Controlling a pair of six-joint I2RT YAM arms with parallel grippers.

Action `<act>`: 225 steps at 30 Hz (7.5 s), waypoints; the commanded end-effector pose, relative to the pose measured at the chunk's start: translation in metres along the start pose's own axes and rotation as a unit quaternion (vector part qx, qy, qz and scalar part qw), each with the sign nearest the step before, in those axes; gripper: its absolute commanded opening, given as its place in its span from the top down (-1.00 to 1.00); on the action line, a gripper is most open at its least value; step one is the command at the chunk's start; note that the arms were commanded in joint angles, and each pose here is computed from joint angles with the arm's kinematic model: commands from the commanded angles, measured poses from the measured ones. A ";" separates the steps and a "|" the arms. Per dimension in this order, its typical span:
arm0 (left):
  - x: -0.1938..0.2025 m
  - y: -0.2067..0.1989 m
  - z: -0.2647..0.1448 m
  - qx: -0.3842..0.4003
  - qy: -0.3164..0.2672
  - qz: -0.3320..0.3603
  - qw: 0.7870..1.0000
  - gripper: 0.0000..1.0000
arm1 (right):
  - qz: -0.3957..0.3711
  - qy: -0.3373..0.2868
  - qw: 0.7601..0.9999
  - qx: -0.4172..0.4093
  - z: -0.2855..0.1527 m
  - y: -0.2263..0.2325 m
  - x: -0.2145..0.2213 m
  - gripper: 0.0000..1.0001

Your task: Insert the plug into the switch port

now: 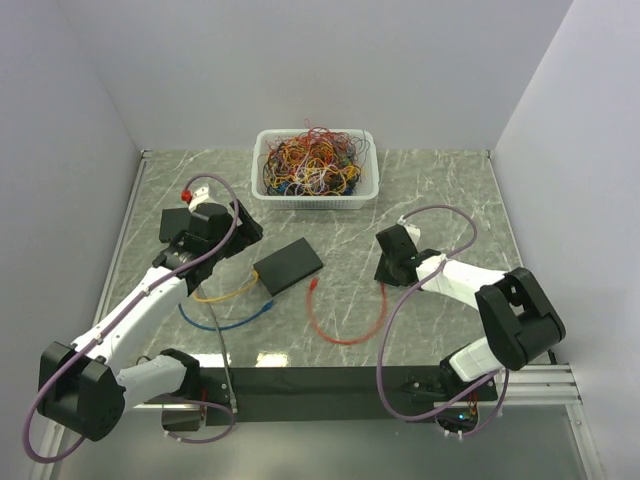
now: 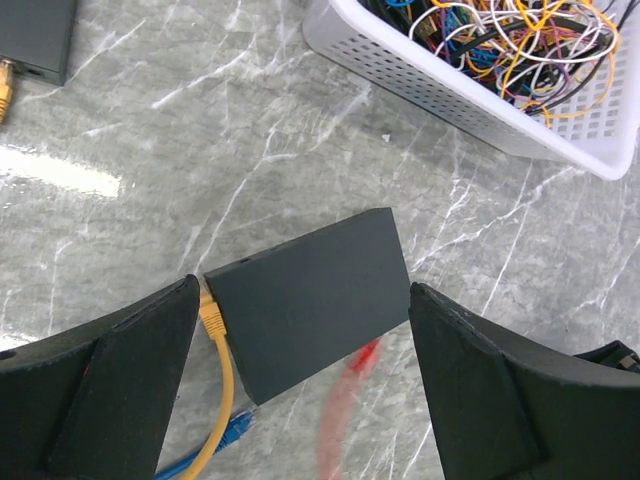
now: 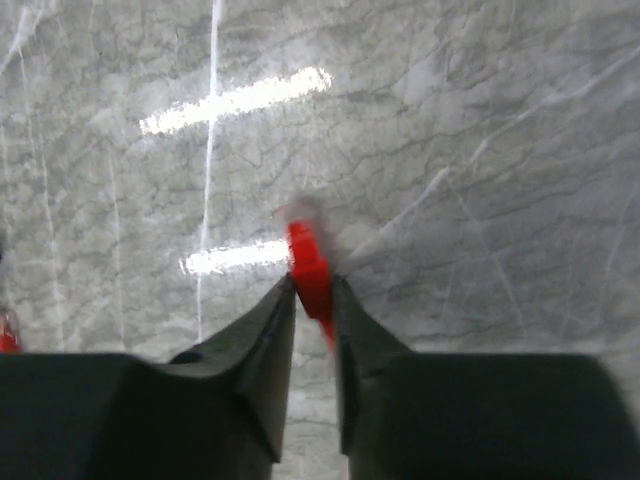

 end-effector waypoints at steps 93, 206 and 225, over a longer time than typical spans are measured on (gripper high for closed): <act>0.058 -0.024 -0.070 0.466 0.110 0.047 0.877 0.94 | -0.157 -0.202 0.535 -0.805 -0.151 0.124 -0.048 1.00; 0.061 -0.034 -0.102 0.533 0.086 0.030 0.841 0.26 | -0.166 -0.198 0.593 -0.763 -0.141 0.131 -0.052 1.00; 0.047 -0.047 -0.106 0.432 0.059 -0.003 0.900 0.99 | -0.226 -0.251 0.797 -0.501 -0.147 0.112 -0.091 -0.12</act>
Point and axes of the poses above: each gripper's point midway between its finger pads, its own z axis out along the fingers, its own y axis along the line the jaws close on, x = y × z, the point moved 10 cm from there along -z, back along the fingers, and after that the axes turned 15 degrees about -z, right-handed, at the moved point
